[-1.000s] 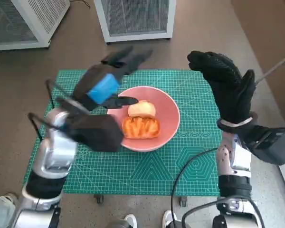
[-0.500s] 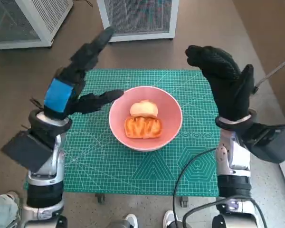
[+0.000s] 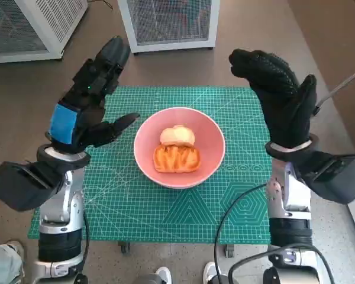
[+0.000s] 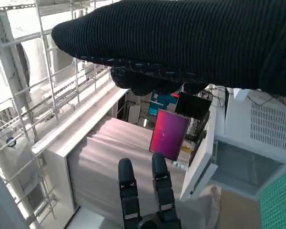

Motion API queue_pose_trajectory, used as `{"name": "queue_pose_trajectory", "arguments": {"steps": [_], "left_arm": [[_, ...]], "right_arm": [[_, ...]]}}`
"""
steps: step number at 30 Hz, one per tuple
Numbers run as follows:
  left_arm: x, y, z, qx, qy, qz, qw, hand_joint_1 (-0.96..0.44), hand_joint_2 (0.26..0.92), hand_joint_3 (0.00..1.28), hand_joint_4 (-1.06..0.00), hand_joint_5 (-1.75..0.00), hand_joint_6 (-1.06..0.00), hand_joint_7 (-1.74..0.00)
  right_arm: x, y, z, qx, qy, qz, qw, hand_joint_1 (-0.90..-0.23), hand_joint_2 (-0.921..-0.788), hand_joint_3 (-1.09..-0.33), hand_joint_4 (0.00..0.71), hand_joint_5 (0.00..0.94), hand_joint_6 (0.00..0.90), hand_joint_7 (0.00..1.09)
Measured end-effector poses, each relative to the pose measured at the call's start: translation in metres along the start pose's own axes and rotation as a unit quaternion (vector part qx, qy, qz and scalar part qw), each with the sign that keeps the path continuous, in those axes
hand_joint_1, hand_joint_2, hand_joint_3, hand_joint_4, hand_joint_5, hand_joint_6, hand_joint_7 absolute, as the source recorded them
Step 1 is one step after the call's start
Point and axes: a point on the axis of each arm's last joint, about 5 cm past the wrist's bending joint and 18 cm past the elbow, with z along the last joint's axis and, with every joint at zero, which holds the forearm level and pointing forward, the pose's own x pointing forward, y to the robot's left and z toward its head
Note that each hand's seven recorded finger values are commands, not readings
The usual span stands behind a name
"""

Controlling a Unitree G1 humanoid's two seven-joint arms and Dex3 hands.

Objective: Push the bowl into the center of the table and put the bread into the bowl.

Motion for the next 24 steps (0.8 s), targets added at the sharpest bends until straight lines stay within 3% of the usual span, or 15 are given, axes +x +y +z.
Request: {"name": "queue_pose_trajectory", "arguments": {"steps": [14, 24], "left_arm": [[-0.0011, 0.0041, 0.0005, 0.019, -0.004, -0.006, 1.0, -0.62, 0.921, 0.3, -0.23, -0.01, -0.31, -0.02], [-0.0017, 0.004, -0.0022, 0.025, 0.002, -0.005, 1.0, -0.62, 0.921, 0.31, -0.23, -0.01, -0.3, -0.02]], "right_arm": [[0.0104, -0.0005, 0.0044, -0.023, -0.009, 0.014, 0.9996, -0.688, -0.921, -0.669, 0.223, 0.002, 0.183, 0.31], [0.0098, -0.0022, 0.0022, -0.033, -0.006, 0.015, 0.9993, -0.686, -0.921, -0.667, 0.222, 0.002, 0.178, 0.31]]}}
